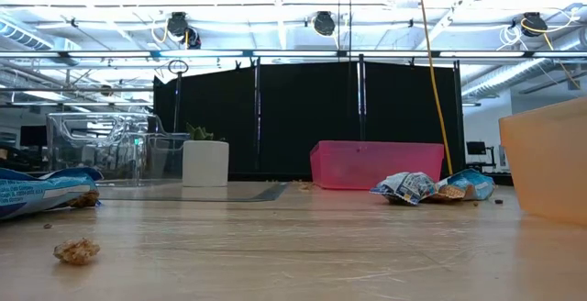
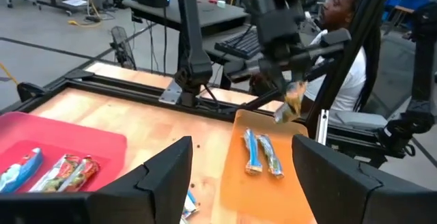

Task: Pick and place Granola Bars by type
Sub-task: Put the orange granola bar into the orange bin

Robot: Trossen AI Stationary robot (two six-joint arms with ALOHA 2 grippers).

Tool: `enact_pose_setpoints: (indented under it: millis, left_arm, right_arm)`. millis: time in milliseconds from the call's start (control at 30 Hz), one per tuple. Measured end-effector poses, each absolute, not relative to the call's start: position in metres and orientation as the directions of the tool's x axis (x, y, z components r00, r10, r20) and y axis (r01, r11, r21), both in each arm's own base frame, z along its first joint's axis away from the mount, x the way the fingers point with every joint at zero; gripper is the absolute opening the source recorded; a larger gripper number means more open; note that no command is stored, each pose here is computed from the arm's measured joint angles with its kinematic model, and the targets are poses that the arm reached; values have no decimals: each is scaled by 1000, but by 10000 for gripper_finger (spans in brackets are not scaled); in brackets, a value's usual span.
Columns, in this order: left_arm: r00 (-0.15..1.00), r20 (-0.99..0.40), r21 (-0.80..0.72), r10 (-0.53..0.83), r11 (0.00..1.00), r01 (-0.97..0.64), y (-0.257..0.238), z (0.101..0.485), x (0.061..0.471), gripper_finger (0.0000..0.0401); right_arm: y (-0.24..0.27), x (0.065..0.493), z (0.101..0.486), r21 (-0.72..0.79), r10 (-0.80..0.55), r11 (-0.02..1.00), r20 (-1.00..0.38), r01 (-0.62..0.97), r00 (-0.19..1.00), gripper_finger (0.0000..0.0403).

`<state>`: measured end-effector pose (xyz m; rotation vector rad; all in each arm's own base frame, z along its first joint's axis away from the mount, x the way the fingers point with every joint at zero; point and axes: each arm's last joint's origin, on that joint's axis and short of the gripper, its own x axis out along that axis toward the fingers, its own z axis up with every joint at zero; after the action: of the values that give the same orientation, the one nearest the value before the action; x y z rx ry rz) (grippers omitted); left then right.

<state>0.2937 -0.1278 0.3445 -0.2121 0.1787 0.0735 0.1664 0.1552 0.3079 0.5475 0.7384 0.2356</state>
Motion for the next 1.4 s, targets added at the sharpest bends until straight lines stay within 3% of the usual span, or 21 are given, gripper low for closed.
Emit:
enact_pose_setpoints:
  millis: [433,867,1200,1400]
  left_arm:
    - [979,-182,-203,93,970,-130,-110,368,265,246]
    - [979,-147,-206,143,963,-172,-95,388,238,241]
    - [984,-113,-221,140,962,-162,-86,401,218,229]
    - [984,-112,-215,140,963,-161,-83,404,213,219]
  right_arm:
    - [191,160,260,480,411,874,-812,74,415,0]
    - [224,163,208,401,384,911,-910,95,156,0]
    - [230,167,185,395,382,916,-912,72,151,0]
    - [218,161,158,395,375,906,-916,151,145,0]
